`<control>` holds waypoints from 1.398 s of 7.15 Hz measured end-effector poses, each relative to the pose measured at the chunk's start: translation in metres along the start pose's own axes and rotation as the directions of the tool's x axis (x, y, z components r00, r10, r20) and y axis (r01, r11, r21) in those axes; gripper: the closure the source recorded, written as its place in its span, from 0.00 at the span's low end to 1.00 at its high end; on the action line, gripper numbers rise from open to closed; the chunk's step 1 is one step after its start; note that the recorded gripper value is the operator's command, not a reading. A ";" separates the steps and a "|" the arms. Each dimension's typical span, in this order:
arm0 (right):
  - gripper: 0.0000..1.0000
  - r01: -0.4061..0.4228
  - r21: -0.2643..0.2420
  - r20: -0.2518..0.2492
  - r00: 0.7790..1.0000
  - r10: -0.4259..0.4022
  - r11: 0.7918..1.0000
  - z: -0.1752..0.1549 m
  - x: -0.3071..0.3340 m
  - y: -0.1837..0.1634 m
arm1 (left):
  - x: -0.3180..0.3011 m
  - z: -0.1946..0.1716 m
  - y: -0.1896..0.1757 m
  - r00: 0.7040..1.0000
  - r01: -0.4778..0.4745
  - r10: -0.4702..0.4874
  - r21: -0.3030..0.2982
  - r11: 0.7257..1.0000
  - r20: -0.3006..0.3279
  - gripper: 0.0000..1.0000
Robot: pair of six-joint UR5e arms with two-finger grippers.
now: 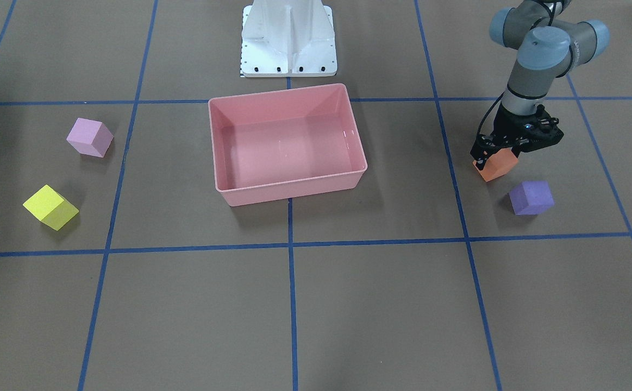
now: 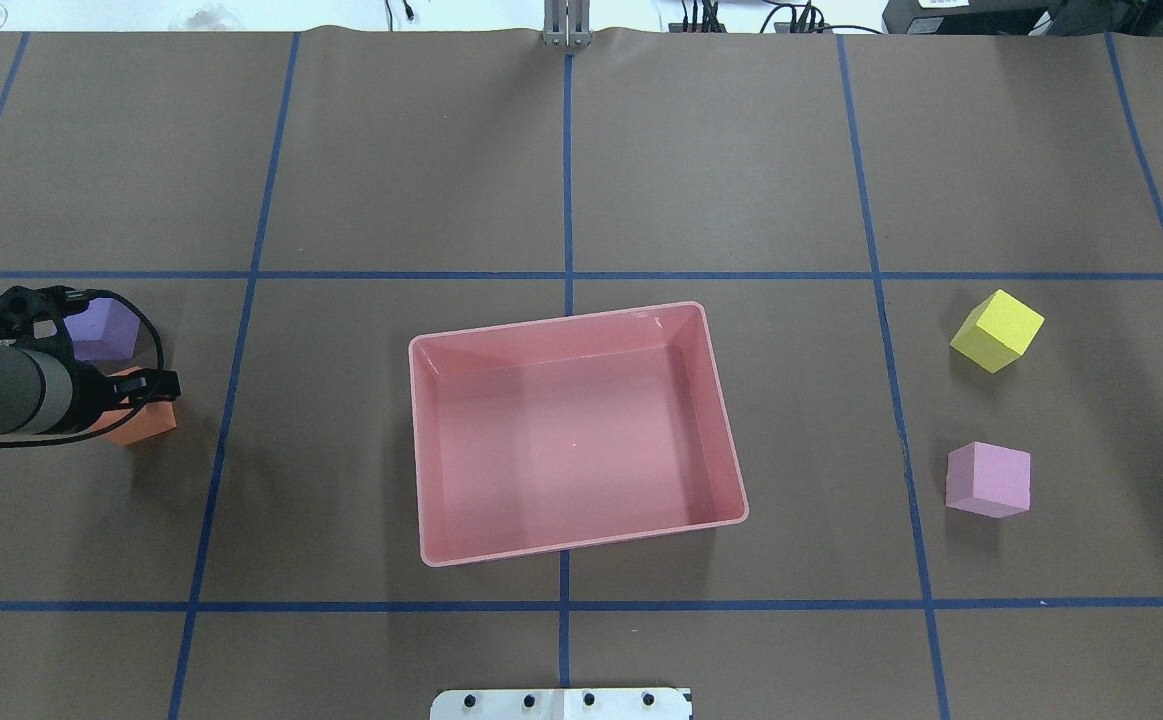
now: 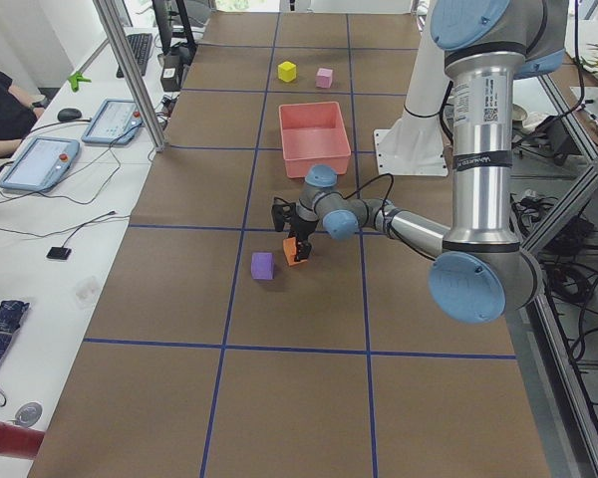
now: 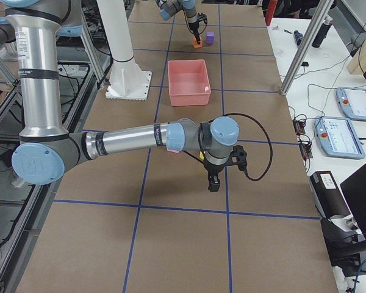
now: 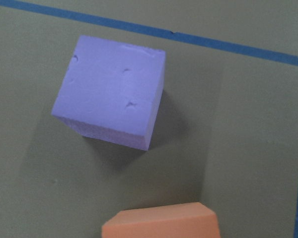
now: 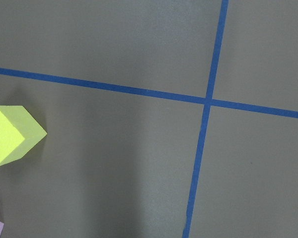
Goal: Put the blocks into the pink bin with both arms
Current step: 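Reach the left gripper down to the orange cube and grasp it, then drop the orange cube into the bin while the right gripper reaches the pink cube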
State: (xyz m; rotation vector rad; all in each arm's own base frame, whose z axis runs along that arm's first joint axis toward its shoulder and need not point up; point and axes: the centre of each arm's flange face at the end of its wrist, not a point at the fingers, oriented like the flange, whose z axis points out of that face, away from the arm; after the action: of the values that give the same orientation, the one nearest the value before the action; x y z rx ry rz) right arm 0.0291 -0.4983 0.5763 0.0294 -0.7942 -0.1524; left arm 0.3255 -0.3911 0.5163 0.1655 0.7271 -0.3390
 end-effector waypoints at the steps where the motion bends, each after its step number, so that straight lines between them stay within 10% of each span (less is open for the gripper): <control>1: 0.00 0.014 -0.004 -0.001 1.000 -0.014 1.000 0.002 -0.007 -0.002 | 0.002 -0.002 0.001 1.000 -0.002 0.002 -0.005 1.000 -0.017 1.00; 8: 0.00 0.170 0.082 0.012 0.985 -0.172 0.982 0.010 -0.073 -0.037 | 0.021 -0.071 -0.062 0.990 0.091 -0.097 -0.067 0.994 -0.100 1.00; 10: 0.00 -0.013 0.068 0.045 0.999 0.010 0.998 0.025 -0.122 -0.043 | 0.080 -0.098 -0.082 0.990 0.107 -0.113 -0.067 0.992 -0.090 1.00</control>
State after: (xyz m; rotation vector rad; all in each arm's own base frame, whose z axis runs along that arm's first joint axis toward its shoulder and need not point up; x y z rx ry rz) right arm -0.0785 -0.5222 0.5037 0.0868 -0.8438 -0.1154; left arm 0.2907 -0.4617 0.3875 0.0829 0.8401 -0.4154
